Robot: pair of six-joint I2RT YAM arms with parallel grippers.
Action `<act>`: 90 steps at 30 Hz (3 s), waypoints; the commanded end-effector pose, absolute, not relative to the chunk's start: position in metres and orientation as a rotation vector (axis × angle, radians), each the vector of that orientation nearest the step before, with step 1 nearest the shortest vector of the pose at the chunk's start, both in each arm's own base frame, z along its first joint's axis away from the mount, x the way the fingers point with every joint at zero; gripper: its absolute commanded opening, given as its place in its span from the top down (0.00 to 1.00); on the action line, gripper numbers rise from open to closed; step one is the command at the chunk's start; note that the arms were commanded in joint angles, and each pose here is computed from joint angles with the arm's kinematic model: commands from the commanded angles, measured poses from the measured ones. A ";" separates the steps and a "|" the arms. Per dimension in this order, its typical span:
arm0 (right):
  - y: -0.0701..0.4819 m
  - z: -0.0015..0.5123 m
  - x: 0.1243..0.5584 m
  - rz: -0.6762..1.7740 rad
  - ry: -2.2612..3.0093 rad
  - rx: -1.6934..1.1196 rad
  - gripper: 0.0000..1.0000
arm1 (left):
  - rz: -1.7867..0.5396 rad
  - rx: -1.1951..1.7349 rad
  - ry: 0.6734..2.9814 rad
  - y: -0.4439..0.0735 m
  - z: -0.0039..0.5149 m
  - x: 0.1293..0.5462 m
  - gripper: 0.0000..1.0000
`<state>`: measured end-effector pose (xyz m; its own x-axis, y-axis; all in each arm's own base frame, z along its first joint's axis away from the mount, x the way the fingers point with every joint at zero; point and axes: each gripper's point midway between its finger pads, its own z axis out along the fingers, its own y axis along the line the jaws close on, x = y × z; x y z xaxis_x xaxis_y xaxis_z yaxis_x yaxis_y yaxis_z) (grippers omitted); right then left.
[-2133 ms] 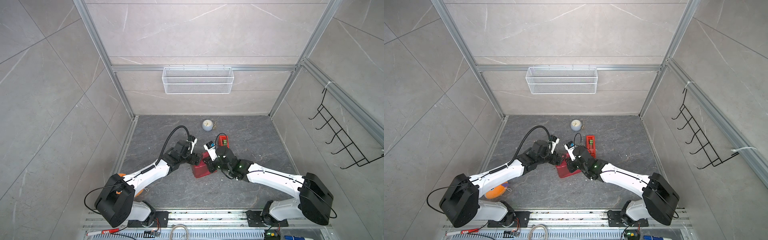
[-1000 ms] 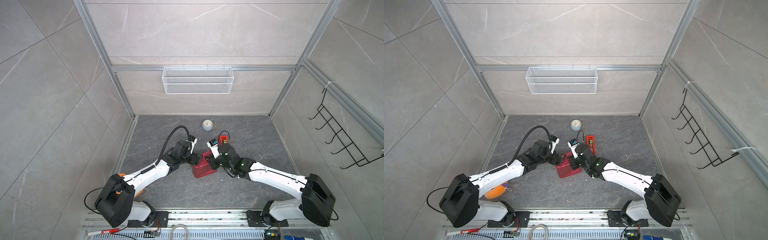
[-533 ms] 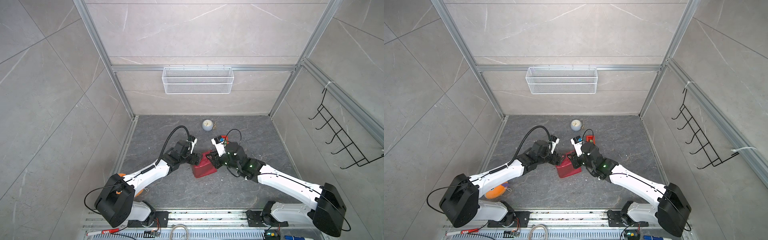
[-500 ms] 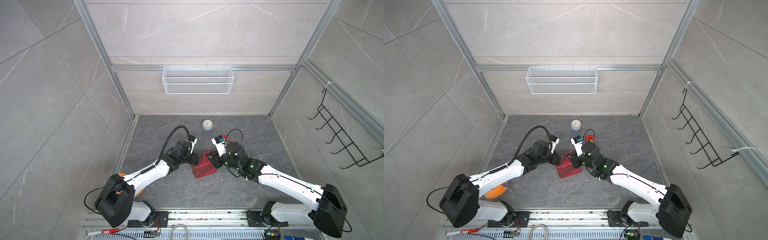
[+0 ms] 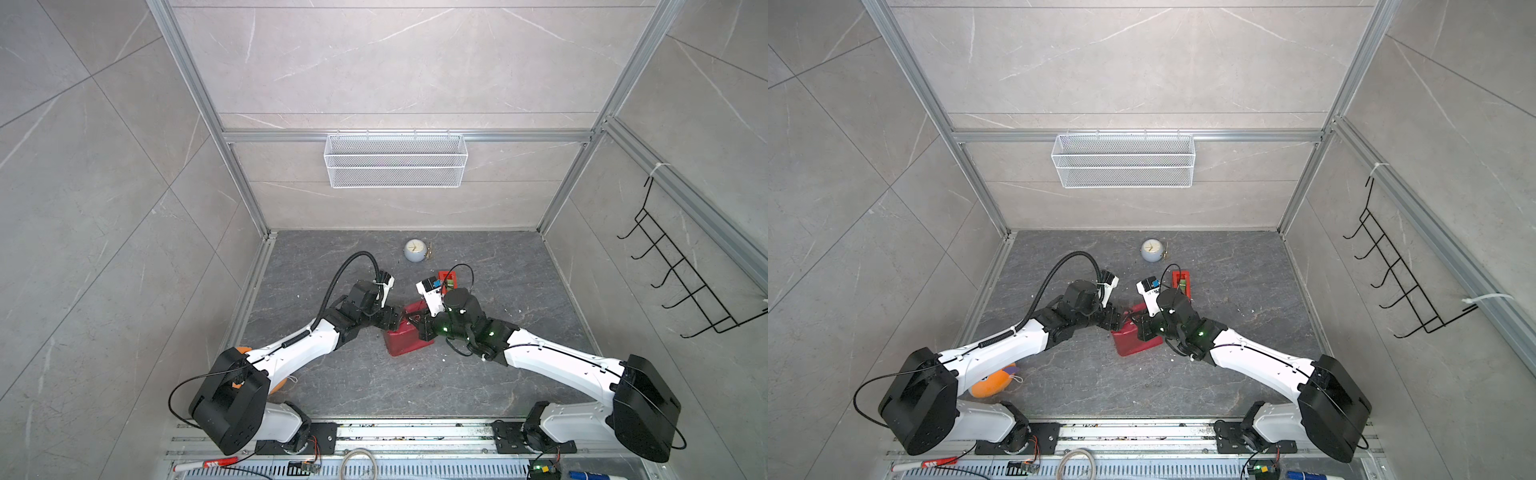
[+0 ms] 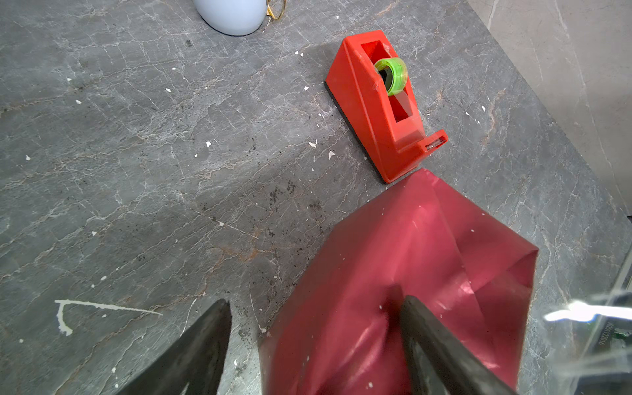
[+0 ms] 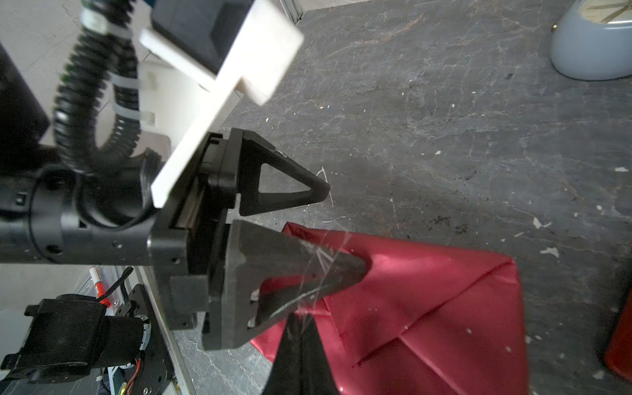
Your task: Wrap the gift box in paper
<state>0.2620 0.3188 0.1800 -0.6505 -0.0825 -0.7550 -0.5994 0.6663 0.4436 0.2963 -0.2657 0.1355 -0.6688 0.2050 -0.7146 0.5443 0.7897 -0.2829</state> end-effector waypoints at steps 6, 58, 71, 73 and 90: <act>0.323 0.166 0.263 0.914 2.155 -0.522 1.00 | -0.568 0.622 2.398 -0.252 0.105 0.276 0.21; 0.280 0.095 0.268 0.411 2.222 -0.864 0.87 | -0.572 0.630 2.398 -0.251 0.106 0.275 0.21; 0.281 0.108 0.274 0.405 2.212 -0.828 0.76 | -0.573 0.635 2.403 -0.252 0.103 0.274 0.21; 0.281 0.110 0.275 0.399 2.212 -0.822 0.74 | -0.573 0.633 2.402 -0.251 0.103 0.274 0.21; 0.281 0.133 0.283 0.385 2.185 -0.771 0.59 | -0.576 0.636 2.404 -0.251 0.102 0.273 0.21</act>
<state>0.2850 0.2986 0.1488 -0.4588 -0.3645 -0.8103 -0.6782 0.7329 0.0544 0.2961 -0.2662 0.1352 -0.6673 0.2044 -0.7162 0.5467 0.7874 -0.2847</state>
